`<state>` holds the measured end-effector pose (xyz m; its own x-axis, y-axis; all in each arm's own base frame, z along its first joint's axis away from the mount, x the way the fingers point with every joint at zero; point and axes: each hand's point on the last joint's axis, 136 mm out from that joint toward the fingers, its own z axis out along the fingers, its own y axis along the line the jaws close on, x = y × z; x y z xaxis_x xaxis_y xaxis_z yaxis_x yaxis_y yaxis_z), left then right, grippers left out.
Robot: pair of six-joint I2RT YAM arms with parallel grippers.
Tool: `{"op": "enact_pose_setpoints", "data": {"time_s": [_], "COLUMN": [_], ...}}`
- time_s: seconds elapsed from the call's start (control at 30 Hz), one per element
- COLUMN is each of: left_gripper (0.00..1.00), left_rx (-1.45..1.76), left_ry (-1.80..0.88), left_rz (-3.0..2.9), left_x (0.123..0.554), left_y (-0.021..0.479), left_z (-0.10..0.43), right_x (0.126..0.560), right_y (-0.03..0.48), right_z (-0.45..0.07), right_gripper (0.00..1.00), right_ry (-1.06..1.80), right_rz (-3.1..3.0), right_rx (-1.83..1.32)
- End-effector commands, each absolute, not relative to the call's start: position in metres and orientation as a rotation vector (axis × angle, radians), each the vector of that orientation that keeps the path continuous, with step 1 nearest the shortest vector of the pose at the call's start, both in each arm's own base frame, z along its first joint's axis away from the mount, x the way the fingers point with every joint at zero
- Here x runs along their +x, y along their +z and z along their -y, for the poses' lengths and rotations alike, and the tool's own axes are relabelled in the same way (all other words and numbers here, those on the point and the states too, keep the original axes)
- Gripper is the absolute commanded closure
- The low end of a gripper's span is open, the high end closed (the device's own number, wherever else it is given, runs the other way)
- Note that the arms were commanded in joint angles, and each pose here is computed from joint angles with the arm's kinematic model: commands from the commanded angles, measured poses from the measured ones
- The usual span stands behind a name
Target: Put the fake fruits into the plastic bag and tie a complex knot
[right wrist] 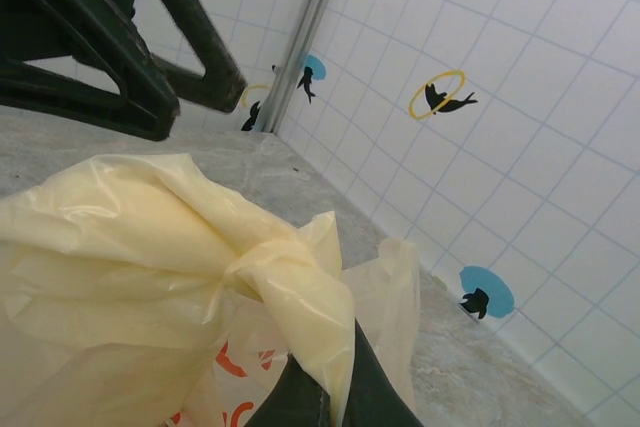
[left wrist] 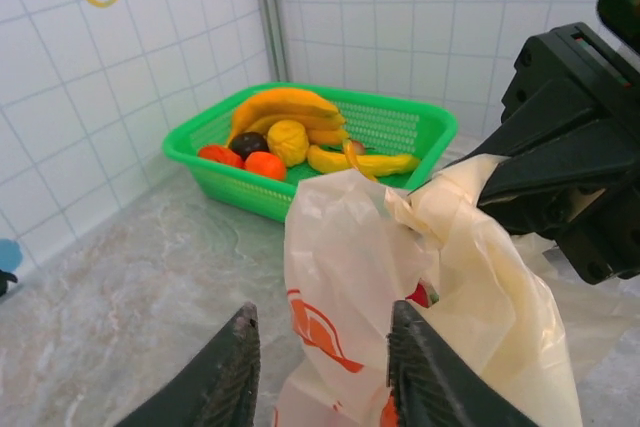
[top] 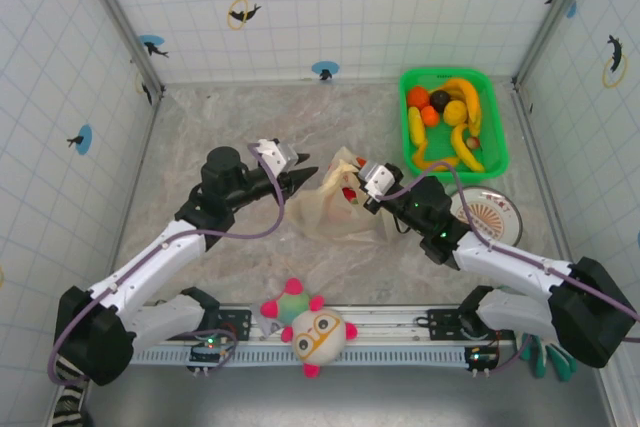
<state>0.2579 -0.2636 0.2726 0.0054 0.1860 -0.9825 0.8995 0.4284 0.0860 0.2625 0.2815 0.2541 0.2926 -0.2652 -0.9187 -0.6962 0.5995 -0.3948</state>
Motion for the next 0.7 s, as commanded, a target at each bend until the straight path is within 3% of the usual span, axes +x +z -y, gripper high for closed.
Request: {"op": "enact_pose_setpoints", "data": {"time_s": [0.0,0.13,0.67], "left_gripper": [0.68,0.71,0.78], "left_rx": [1.030,1.089,1.049], "left_ry": [-0.854,-0.891,-0.906], "left_rz": [-1.483,-1.437,-1.566], "left_x": [0.244,0.226,0.228], "left_y": [0.268,0.267,0.224], "left_z": [0.279,0.302,0.346], "right_x": [0.258,0.258,0.255], "right_y": [0.254,0.251,0.250], "right_z": [-0.278,-0.279,-0.281], "right_gripper": [1.00,1.00,1.00], "right_ry": [0.340,0.338,0.363], "right_rz": [-1.274,-1.277,-1.270], "right_rx": [-0.931,-0.927,-0.912]}}
